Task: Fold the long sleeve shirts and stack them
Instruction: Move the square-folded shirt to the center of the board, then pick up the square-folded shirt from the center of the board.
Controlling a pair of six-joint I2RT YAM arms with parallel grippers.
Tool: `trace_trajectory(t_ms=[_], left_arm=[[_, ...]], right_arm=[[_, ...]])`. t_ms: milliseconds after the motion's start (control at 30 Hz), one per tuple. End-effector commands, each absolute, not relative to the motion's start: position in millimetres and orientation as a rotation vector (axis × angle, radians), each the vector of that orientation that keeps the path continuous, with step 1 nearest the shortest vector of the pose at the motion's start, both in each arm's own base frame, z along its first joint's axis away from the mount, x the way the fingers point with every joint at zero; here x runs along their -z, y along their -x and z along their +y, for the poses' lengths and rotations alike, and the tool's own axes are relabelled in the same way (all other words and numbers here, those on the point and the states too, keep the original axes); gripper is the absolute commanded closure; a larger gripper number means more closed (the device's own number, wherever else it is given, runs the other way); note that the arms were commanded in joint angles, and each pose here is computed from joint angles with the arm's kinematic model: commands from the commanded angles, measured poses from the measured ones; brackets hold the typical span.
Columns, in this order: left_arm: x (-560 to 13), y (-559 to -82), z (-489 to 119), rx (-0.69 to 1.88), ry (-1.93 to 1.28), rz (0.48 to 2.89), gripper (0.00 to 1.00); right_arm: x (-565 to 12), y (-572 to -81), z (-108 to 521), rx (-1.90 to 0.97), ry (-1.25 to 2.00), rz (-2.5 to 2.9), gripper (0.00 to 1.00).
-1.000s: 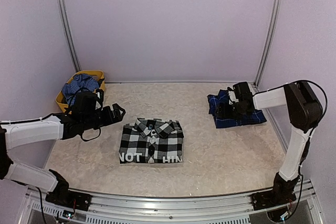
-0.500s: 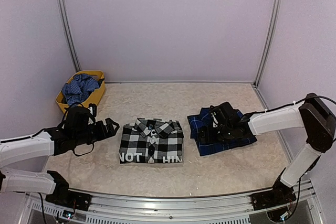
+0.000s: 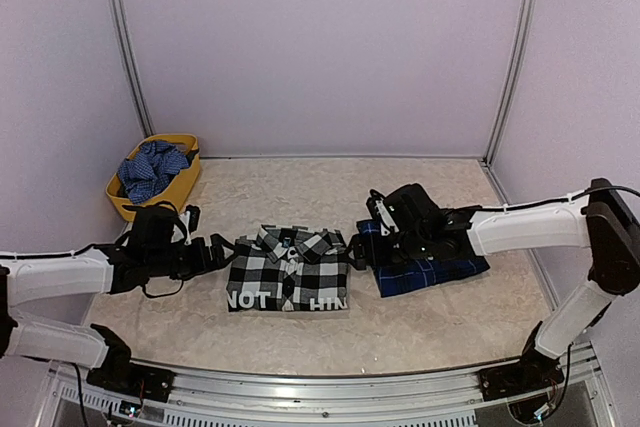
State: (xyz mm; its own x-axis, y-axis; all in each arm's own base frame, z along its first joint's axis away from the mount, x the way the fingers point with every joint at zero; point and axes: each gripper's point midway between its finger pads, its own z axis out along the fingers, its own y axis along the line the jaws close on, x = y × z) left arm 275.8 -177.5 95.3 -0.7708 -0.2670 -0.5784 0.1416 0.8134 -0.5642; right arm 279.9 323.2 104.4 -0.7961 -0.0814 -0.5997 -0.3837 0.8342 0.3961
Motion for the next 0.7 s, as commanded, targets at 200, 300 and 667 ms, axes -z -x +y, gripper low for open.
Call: trace_trajectory(t_ms=[200,300,667], left_arm=[[-67,-282,-192,0.938,0.049,2.375,0.08],[-60,-282,-193,0.958,0.044,2.393,0.12],[-19,-270,-190,1.034,0.081,2.499,0.29]], right_arm=[[-47,-292,371,-0.766,0.352,2.555,0.13],[-36,-290,376,-0.814,0.344,2.576,0.16],[-22,-272,391,-1.045,0.319,2.602,0.29]])
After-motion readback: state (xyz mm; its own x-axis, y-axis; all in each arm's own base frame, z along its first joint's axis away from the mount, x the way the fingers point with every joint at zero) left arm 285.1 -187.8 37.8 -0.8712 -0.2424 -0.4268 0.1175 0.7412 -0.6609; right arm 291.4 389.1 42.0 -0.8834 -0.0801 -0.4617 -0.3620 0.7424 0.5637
